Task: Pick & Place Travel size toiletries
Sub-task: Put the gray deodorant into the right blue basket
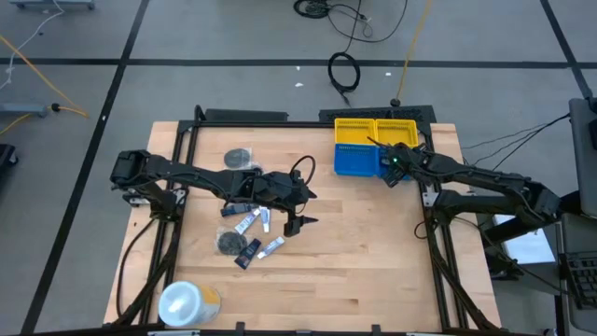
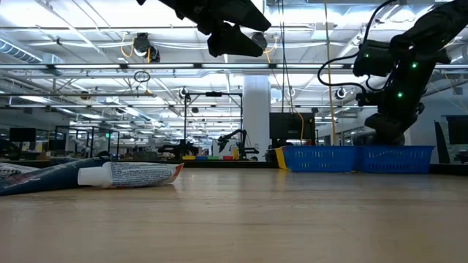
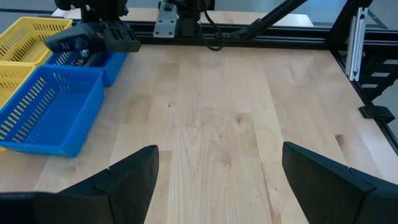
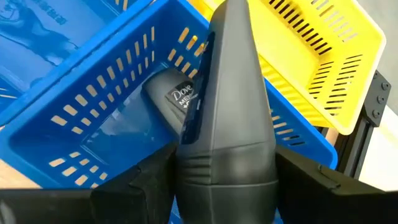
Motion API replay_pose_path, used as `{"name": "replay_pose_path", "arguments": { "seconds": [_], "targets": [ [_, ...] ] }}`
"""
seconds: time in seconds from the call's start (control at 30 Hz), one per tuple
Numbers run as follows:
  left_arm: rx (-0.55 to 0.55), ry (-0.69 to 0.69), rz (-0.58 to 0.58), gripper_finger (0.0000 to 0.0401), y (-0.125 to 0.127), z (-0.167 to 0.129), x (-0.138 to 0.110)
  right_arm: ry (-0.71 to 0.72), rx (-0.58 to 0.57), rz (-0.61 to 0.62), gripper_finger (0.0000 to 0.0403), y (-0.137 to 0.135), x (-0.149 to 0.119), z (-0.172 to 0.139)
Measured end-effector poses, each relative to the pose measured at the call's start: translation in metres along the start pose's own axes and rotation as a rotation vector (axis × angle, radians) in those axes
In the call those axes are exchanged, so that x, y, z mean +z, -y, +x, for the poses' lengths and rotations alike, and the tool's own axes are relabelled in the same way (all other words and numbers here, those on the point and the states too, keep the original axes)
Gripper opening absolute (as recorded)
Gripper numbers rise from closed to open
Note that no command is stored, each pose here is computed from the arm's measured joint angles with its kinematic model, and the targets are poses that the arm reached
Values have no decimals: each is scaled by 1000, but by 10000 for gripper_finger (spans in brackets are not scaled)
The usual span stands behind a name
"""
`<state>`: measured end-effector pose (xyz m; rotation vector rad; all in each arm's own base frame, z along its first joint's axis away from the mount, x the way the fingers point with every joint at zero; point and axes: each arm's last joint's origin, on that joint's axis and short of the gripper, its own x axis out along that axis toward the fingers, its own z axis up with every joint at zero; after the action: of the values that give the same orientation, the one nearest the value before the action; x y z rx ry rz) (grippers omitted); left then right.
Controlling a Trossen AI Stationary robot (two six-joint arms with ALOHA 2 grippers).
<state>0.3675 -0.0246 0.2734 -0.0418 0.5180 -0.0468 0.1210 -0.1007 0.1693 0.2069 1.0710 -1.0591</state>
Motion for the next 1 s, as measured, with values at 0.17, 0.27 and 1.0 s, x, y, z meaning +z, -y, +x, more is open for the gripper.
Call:
{"name": "replay_pose_path", "arguments": {
  "seconds": [0.17,0.27,1.0],
  "targets": [
    [0,1,0,335,0,0,0,12,4,-10,202,0,1,0],
    [0,0,0,335,0,0,0,11,5,-17,210,0,1,0],
    [0,-1,-3,335,0,0,0,161,31,31,263,6,8,-15]
  ]
}}
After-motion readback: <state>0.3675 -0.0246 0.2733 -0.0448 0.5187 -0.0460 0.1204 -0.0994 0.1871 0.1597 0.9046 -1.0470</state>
